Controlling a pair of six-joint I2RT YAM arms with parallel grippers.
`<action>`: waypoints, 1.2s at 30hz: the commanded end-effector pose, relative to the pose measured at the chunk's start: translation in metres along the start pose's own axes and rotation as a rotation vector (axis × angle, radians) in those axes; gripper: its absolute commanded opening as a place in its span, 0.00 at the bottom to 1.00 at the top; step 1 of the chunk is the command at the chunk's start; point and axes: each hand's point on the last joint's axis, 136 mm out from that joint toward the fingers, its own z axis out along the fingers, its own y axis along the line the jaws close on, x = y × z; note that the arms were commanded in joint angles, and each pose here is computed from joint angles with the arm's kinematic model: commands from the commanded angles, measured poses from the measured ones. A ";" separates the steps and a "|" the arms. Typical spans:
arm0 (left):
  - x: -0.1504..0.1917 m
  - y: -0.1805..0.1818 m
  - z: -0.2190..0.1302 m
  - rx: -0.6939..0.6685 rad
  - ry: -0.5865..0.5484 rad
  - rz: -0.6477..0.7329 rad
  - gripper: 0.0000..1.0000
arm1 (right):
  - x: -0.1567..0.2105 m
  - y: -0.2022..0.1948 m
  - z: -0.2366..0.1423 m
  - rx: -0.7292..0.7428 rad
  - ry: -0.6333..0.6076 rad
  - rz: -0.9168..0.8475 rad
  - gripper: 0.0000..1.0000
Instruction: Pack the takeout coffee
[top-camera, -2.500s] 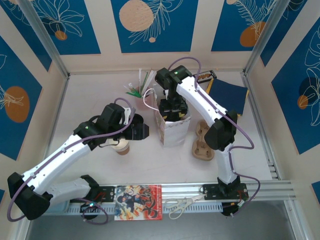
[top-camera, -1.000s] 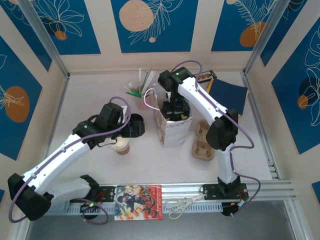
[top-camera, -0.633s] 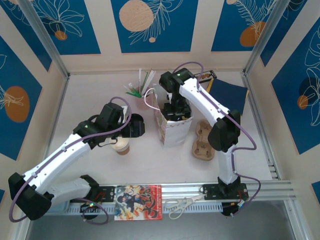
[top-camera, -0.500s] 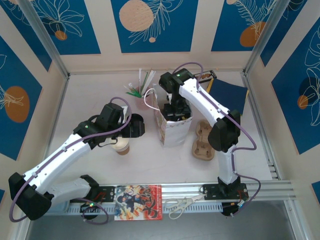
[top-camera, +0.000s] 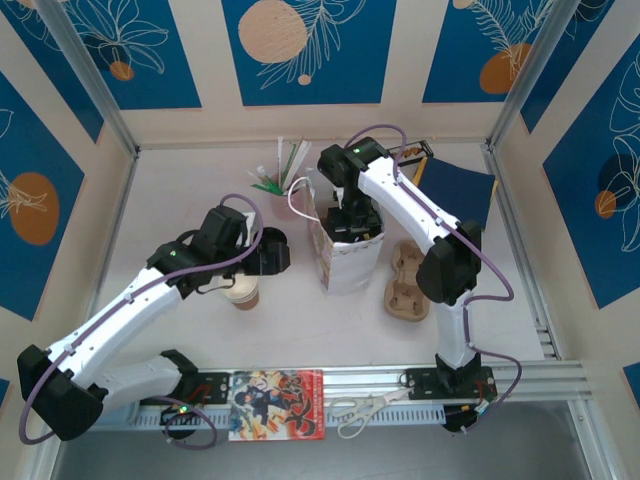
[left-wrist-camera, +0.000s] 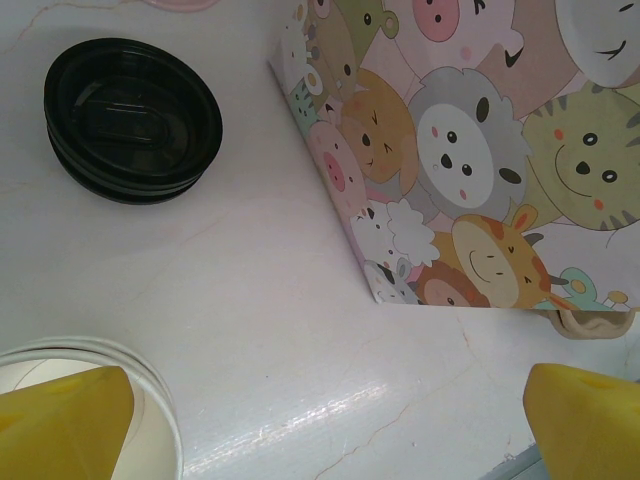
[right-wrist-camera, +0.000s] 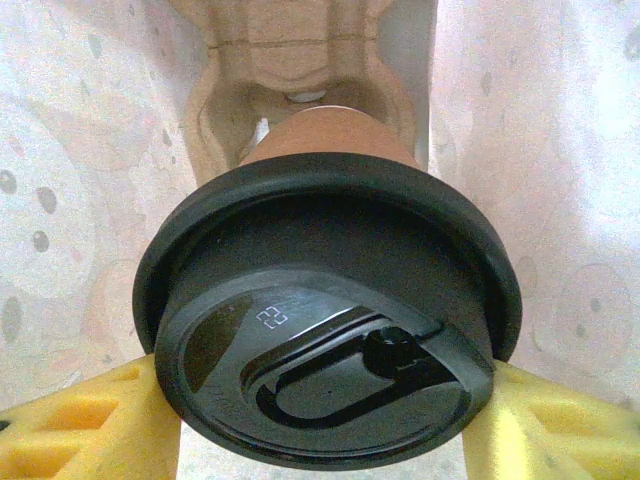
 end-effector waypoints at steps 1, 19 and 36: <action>-0.002 0.000 0.000 0.012 -0.004 -0.023 1.00 | 0.017 -0.002 -0.014 -0.029 0.008 -0.004 0.65; -0.001 -0.001 0.001 0.017 -0.001 -0.021 1.00 | 0.016 -0.001 -0.011 -0.025 0.015 -0.006 0.65; -0.002 0.000 0.003 0.017 0.003 -0.026 1.00 | 0.007 0.003 -0.012 -0.066 0.000 -0.022 0.65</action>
